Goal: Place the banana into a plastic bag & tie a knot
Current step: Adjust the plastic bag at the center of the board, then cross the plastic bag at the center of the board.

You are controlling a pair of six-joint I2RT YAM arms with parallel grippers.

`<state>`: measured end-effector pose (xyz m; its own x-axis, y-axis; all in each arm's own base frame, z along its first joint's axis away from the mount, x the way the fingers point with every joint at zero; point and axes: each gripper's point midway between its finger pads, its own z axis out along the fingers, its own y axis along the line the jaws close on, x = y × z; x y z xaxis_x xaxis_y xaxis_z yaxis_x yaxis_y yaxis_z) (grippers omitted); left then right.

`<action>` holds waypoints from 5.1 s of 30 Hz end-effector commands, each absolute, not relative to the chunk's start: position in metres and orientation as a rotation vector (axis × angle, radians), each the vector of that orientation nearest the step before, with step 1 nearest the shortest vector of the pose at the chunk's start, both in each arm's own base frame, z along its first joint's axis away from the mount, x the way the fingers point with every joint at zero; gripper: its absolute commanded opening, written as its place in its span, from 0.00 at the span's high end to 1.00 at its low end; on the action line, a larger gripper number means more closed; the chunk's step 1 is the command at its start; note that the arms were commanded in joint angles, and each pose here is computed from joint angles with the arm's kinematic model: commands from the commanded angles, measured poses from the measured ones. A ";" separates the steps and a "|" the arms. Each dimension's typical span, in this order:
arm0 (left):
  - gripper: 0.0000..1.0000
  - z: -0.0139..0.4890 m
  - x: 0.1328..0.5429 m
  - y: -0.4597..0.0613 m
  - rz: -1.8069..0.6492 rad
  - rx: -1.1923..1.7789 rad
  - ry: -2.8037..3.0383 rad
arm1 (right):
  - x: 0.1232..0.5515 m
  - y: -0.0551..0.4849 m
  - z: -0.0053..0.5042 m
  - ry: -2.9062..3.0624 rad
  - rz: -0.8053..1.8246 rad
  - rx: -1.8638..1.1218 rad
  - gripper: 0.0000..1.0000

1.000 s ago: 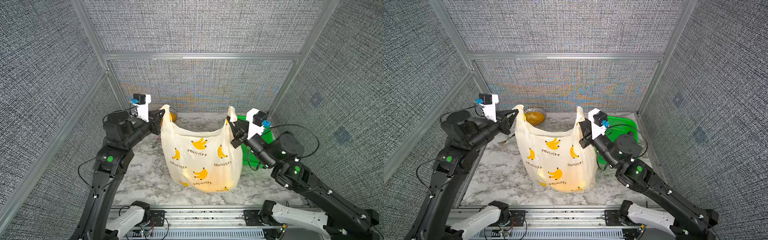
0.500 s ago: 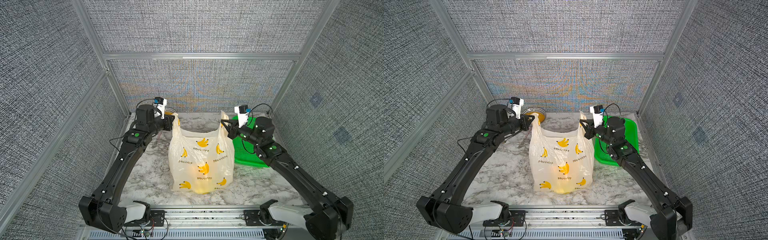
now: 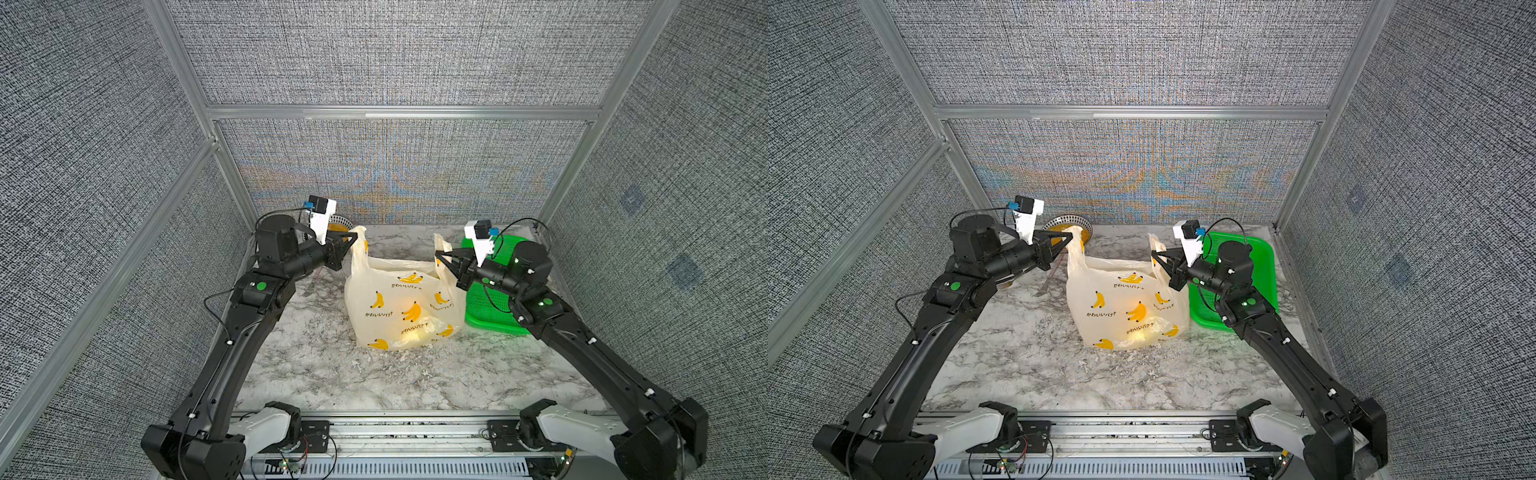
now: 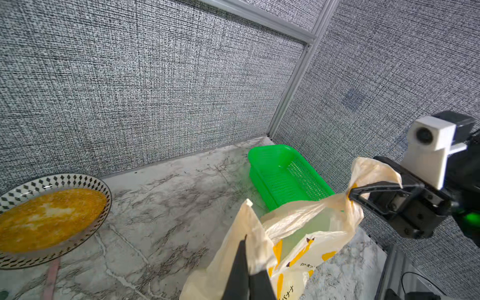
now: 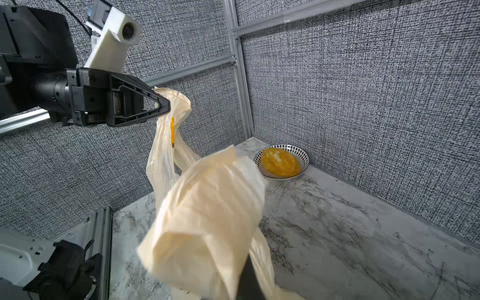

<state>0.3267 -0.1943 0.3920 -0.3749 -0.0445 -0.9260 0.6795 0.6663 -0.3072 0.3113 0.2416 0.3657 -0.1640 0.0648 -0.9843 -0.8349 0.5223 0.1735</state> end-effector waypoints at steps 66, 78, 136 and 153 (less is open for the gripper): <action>0.00 0.315 0.434 -0.289 -1.422 1.066 1.443 | 0.329 0.228 0.375 1.561 0.946 -0.714 1.00; 0.01 0.263 0.476 -0.322 -1.315 1.013 1.599 | 0.327 0.226 0.375 1.570 0.925 -0.723 1.00; 1.00 0.259 0.301 -0.327 -1.155 1.387 1.845 | 0.282 0.209 0.388 1.436 0.994 -0.763 0.38; 1.00 0.264 0.302 -0.325 -1.125 1.388 1.845 | 0.303 0.210 0.354 1.540 0.814 -0.678 0.47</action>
<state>0.3037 -0.3264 0.2614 -0.3087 0.4754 -0.8238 0.9502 0.1163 -0.2889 0.2994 0.2185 0.3436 -0.1825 0.0232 -0.9829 -0.8320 0.5290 0.1669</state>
